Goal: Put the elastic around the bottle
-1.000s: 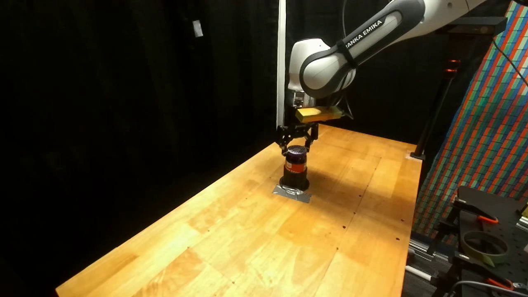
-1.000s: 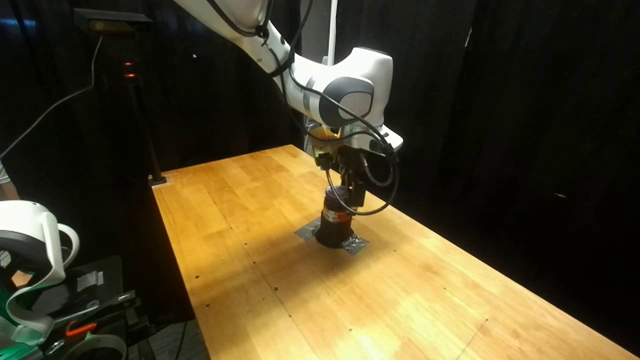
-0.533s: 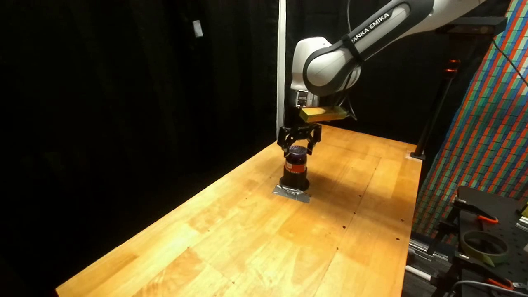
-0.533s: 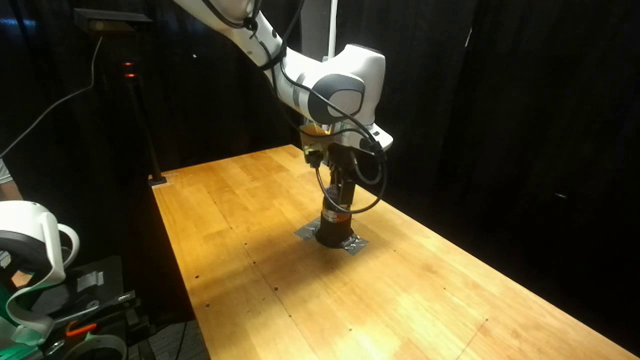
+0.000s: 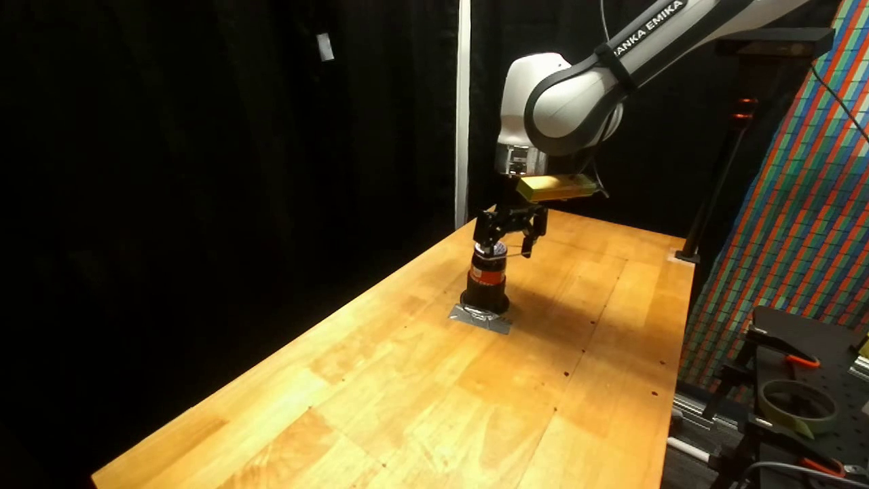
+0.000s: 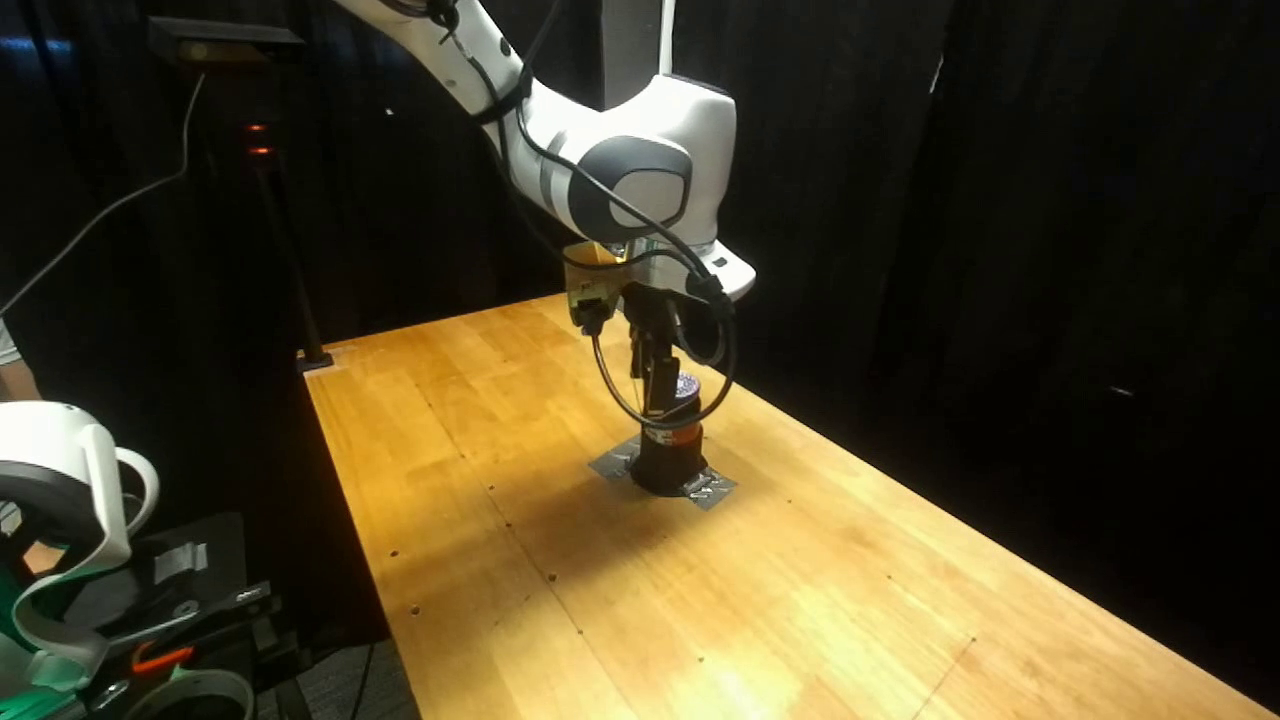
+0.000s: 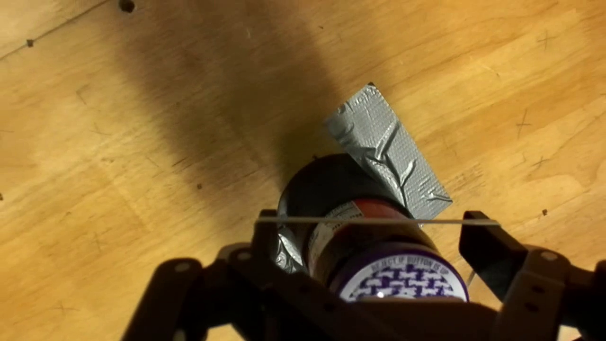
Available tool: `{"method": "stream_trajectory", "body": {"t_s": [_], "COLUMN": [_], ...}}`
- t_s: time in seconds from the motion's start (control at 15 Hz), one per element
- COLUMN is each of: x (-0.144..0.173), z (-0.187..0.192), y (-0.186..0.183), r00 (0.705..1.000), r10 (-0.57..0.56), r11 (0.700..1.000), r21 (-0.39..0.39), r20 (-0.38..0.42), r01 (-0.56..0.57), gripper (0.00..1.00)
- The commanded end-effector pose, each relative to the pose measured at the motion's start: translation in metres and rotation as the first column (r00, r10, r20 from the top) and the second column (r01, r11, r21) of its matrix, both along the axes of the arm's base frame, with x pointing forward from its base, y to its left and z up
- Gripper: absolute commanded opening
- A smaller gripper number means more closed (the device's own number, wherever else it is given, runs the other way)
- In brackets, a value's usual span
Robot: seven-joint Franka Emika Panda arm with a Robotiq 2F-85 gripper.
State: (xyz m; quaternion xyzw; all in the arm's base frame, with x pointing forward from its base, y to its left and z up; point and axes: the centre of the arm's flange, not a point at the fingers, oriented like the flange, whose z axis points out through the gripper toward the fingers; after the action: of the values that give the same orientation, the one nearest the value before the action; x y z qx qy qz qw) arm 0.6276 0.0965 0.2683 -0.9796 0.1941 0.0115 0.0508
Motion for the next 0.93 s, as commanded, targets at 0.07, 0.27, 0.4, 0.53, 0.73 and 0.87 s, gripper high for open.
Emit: {"method": "stream_trajectory", "body": {"t_s": [0.07,0.27,0.4,0.53,0.73,0.87], "x": [-0.034,-0.038,-0.043,-0.049,-0.064,-0.074], "z": [-0.003,-0.011,-0.013,-0.016,-0.017,-0.018], "y": [0.010,0.014,0.016,0.017,0.020,0.020], "r00": [1.000,0.999,0.997,0.993,0.987,0.981], "r10": [0.029,0.023,0.016,0.010,0.016,0.017], "r11": [0.999,0.999,1.000,1.000,0.999,0.999], "r21": [0.043,0.030,0.007,-0.011,-0.033,-0.048], "r20": [0.002,0.035,0.074,0.114,0.161,0.193], "r01": [-0.029,-0.024,-0.016,-0.009,-0.011,-0.008], "gripper": [1.00,1.00,0.74,0.70,0.45,0.30]}}
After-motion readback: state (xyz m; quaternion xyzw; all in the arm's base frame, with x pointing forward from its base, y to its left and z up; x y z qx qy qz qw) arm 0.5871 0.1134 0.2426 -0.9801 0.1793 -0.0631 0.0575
